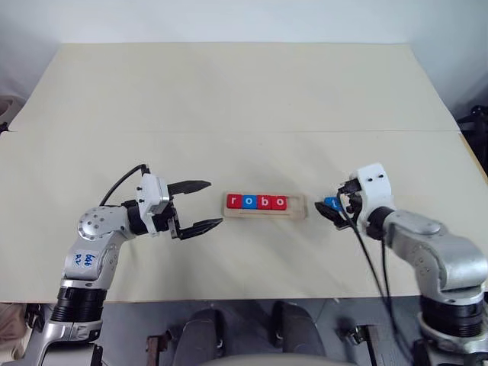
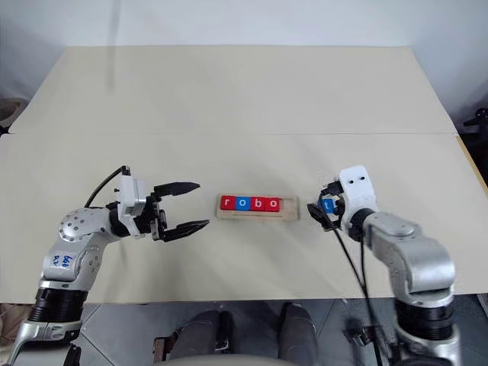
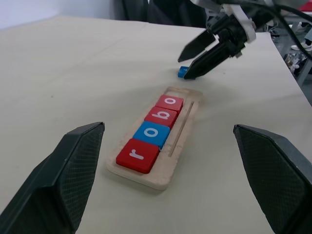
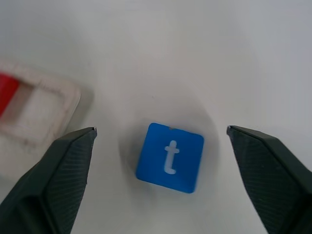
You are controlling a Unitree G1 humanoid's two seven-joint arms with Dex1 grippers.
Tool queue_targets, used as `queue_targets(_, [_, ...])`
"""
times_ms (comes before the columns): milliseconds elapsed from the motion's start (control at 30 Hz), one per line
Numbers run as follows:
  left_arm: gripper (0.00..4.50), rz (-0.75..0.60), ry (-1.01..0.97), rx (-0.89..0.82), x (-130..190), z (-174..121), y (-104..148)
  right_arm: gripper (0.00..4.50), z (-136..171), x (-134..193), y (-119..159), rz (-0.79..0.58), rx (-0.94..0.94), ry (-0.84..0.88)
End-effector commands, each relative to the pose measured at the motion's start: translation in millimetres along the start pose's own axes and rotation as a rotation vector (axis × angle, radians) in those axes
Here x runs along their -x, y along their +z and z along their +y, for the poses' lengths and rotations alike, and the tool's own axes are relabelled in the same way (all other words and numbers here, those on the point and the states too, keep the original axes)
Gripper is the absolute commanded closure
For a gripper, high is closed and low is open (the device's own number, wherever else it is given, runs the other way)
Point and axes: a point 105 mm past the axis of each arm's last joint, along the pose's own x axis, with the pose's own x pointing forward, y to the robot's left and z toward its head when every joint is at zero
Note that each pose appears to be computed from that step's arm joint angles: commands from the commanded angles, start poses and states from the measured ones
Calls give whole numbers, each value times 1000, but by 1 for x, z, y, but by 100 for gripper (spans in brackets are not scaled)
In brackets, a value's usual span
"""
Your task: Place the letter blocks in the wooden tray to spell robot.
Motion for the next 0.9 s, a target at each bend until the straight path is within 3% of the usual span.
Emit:
queue_targets(33, [0, -29, -4, -24, 4, -2, 12, 7, -9, 2, 16, -65, 197, 224])
queue_targets(133, [0, -29, -13, -28, 3, -4, 13, 7, -11, 9, 15, -74, 363, 418])
queue_targets(300, [0, -27, -37, -38, 2, -7, 14, 7, -28, 3, 10, -12, 560, 572])
queue_targets(567, [0, -40, -64, -93, 0, -10, 18, 7, -33, -12, 4, 80, 641, 673])
queue_targets(700, [0, -44, -60, -104, 1, -10, 19, 95, -34, -14, 1, 93, 645, 688])
queue_targets(900, [0, -43, -48, -106, 1, -9, 20, 305, -36, -17, 3, 84, 663, 682])
